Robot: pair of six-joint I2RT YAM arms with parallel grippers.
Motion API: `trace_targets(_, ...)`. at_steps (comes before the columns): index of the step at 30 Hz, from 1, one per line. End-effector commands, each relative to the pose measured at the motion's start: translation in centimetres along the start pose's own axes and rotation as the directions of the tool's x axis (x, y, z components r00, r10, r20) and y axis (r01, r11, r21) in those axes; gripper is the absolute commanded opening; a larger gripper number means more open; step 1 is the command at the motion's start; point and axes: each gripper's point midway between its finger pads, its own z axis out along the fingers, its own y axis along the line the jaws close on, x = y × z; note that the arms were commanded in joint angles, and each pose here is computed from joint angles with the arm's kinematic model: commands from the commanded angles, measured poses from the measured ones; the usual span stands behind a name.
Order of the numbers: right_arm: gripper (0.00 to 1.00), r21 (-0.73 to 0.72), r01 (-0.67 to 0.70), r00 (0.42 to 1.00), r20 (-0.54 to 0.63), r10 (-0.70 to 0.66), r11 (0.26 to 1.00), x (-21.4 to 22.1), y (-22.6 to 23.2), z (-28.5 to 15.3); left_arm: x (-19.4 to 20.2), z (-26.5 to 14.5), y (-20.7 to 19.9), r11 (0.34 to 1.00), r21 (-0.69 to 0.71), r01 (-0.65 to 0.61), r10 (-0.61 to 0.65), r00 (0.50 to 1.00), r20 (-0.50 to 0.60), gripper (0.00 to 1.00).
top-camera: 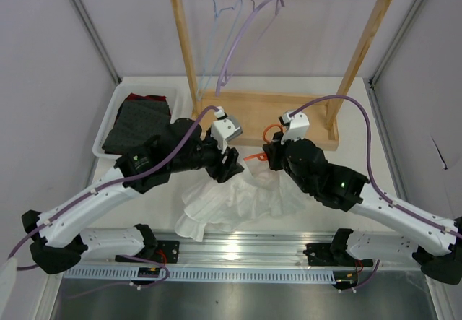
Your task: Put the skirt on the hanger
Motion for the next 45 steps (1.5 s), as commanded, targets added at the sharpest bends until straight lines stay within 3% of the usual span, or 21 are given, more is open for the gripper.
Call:
trace_targets(1,0.0,-0.067,-0.087,0.992,0.091,0.093,0.994,-4.2,1.2,-1.5,0.3,1.2,-0.7,0.998,0.053,-0.029,0.03,0.999,-0.017,0.63)
trace_targets(10,0.0,-0.072,-0.099,0.989,0.105,0.107,0.992,-5.2,0.9,-2.3,0.9,2.8,-1.2,0.996,0.09,-0.022,0.026,0.999,-0.046,0.57)
trace_targets(19,0.0,-0.104,-0.11,0.988,0.099,0.12,0.989,-5.2,1.7,-2.6,-0.1,4.2,-1.5,0.993,0.115,-0.023,0.025,1.0,-0.019,0.27)
trace_targets(27,0.0,-0.121,-0.107,0.988,0.094,0.119,0.987,-5.1,2.3,-2.7,-0.6,5.0,-1.7,0.991,0.13,-0.014,0.015,1.0,-0.002,0.14)
trace_targets(34,0.0,-0.138,-0.09,0.992,0.075,0.101,0.986,-4.5,3.4,-2.3,-1.0,5.2,-1.9,0.99,0.139,-0.014,0.013,1.0,0.006,0.14)
trace_targets(36,0.0,-0.14,-0.089,0.992,0.075,0.101,0.986,-4.5,3.5,-2.2,-1.1,5.0,-1.8,0.991,0.133,-0.016,0.015,1.0,0.01,0.02)
trace_targets(39,0.0,-0.118,-0.086,0.992,0.08,0.096,0.989,-4.6,3.1,-2.2,-1.4,4.4,-1.3,0.995,0.099,-0.021,0.018,0.999,0.036,0.0)
trace_targets(42,0.25,-0.081,-0.09,0.992,0.08,0.097,0.993,-4.7,2.3,-2.2,-1.5,3.8,-0.5,0.999,0.048,-0.012,0.01,0.998,0.055,0.0)
trace_targets(43,0.41,-0.067,-0.094,0.991,0.084,0.1,0.993,-4.9,1.8,-2.2,-1.8,3.2,-0.4,0.999,0.038,-0.007,0.004,0.997,0.073,0.0)
trace_targets(45,0.55,-0.044,-0.097,0.991,0.093,0.101,0.994,-5.2,1.1,-2.5,-1.4,2.9,0.2,1.0,0.005,0.003,-0.004,0.998,0.07,0.0)
